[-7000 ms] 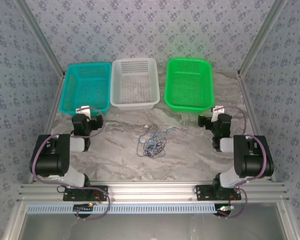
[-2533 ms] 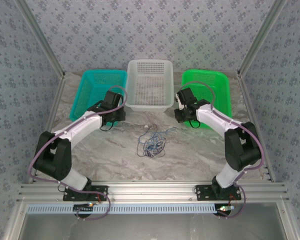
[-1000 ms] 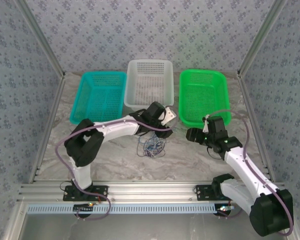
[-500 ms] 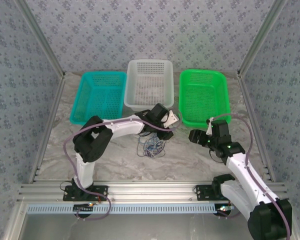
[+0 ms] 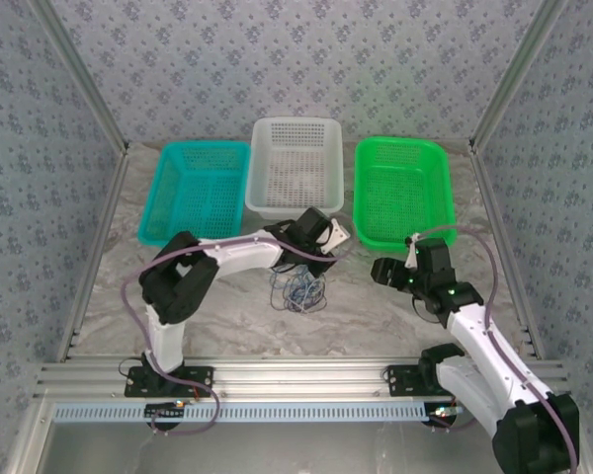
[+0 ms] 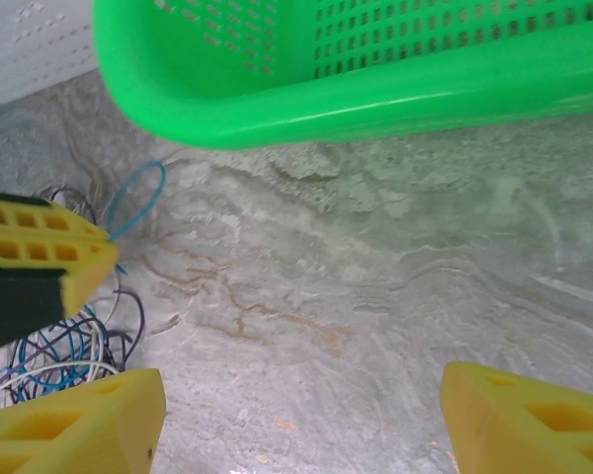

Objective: Untangle the cables

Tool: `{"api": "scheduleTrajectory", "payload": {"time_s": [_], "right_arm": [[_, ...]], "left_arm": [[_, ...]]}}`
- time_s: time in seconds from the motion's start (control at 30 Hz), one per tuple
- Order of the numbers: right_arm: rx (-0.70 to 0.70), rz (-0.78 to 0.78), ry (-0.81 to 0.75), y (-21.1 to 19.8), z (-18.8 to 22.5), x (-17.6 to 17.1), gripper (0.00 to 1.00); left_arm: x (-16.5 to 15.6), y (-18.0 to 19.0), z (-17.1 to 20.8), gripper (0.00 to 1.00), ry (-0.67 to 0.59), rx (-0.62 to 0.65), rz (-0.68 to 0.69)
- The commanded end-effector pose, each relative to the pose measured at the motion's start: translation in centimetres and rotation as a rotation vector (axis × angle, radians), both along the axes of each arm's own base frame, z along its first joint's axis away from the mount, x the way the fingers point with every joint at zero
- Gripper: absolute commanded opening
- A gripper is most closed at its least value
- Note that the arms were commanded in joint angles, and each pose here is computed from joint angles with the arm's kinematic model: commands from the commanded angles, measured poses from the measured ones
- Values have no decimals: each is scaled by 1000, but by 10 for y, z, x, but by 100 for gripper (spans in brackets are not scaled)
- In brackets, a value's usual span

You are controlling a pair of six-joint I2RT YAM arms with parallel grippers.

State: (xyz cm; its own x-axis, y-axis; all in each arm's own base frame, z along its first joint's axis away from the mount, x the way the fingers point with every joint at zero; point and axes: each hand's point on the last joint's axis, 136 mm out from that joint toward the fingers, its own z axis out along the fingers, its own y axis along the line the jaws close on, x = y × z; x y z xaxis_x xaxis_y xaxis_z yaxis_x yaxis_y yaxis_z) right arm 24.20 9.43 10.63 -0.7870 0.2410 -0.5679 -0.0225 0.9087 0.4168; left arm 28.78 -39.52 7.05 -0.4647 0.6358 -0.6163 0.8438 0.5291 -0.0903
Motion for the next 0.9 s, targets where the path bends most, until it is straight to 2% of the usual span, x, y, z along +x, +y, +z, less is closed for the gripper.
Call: {"api": "scheduleTrajectory", "payload": {"time_s": [0.0, 0.13, 0.33, 0.5, 0.7, 0.87], "right_arm": [[-36, 71, -69, 12, 6, -2, 76], [-43, 125, -161, 29, 19, -3, 78], [23, 203, -258, 58, 35, -2, 81], [40, 268, -332, 82, 43, -1, 87], [80, 329, -413, 119, 55, 6, 90], [30, 404, -441, 154, 56, 15, 91]], "left_arm": [[3, -8, 69, 0, -80, -178, 49], [0, -2, 106, 1, -102, -280, 98], [-7, 8, 148, 2, -119, -403, 144], [-13, 15, 174, 3, -107, -508, 193], [-18, 23, 207, 4, -116, -651, 232], [-20, 30, 228, 5, -134, -736, 254]]}}
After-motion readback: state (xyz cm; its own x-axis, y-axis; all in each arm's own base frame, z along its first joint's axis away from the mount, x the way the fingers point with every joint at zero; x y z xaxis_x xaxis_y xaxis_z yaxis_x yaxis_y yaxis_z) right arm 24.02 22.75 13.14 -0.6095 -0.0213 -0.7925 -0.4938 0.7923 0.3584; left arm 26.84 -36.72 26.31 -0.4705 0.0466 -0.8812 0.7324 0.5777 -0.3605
